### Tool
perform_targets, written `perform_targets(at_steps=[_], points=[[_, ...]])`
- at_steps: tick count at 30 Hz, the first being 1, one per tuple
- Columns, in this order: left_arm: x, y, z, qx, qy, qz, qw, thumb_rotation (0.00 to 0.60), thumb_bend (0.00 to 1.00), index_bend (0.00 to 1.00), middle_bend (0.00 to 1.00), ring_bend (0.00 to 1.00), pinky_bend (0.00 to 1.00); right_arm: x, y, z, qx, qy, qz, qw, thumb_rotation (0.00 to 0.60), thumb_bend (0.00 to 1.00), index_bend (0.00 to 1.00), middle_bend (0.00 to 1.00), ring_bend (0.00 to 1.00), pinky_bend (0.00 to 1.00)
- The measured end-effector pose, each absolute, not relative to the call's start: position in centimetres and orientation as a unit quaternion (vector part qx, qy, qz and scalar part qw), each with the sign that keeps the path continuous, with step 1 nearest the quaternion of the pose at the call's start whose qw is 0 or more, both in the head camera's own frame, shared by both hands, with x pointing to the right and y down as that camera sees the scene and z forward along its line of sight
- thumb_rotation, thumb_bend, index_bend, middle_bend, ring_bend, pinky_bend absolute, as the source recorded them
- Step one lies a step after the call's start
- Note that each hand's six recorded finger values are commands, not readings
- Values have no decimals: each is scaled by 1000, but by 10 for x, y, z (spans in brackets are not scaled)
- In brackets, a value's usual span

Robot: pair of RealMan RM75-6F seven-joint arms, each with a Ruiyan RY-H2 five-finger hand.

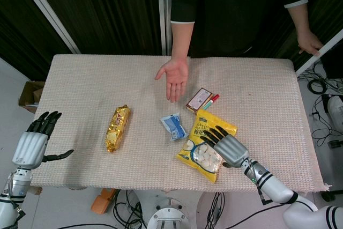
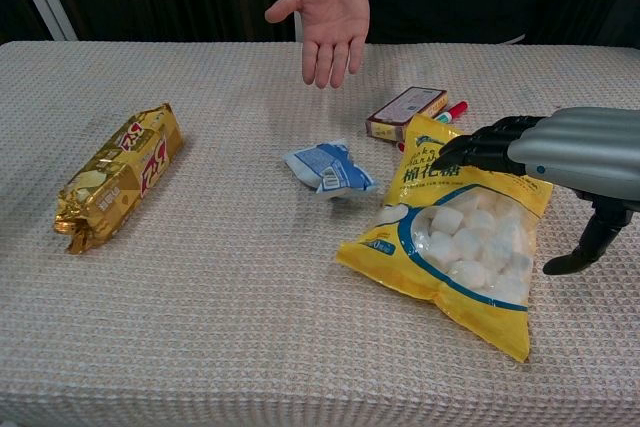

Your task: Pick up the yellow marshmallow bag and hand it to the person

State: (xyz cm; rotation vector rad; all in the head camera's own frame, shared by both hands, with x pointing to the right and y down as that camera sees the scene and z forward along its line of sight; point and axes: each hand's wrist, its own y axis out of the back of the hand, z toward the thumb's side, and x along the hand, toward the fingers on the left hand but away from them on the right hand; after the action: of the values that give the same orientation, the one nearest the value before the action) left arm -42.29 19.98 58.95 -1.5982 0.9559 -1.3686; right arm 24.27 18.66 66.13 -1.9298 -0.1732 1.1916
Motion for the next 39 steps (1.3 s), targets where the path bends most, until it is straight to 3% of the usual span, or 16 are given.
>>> perform_targets(at_steps=[16,32,35,37,39], points=[[-419,197,592,-637,370,-545,400,313,0,36,67,66,207,244,187,663,-751,-50,477,454,600,0,0,0,0,0],[-421,195,590,-634,377,-544,400,311,0,37,67,65,208,203,195,699,-752,17,464,468,600,4,0,20,0,9],[-424,195,591,-633,377,-547,397,310,0,37,67,66,208,199,195,704,-759,10,465,455,600,55,25,198,97,208],[-426,196,591,-631,378,-549,397,311,0,37,67,65,208,196,195,704,-764,2,461,451,600,123,215,397,308,436],[-427,196,590,-631,379,-549,396,311,0,37,67,66,208,194,193,702,-763,-5,453,460,600,172,536,596,529,658]])
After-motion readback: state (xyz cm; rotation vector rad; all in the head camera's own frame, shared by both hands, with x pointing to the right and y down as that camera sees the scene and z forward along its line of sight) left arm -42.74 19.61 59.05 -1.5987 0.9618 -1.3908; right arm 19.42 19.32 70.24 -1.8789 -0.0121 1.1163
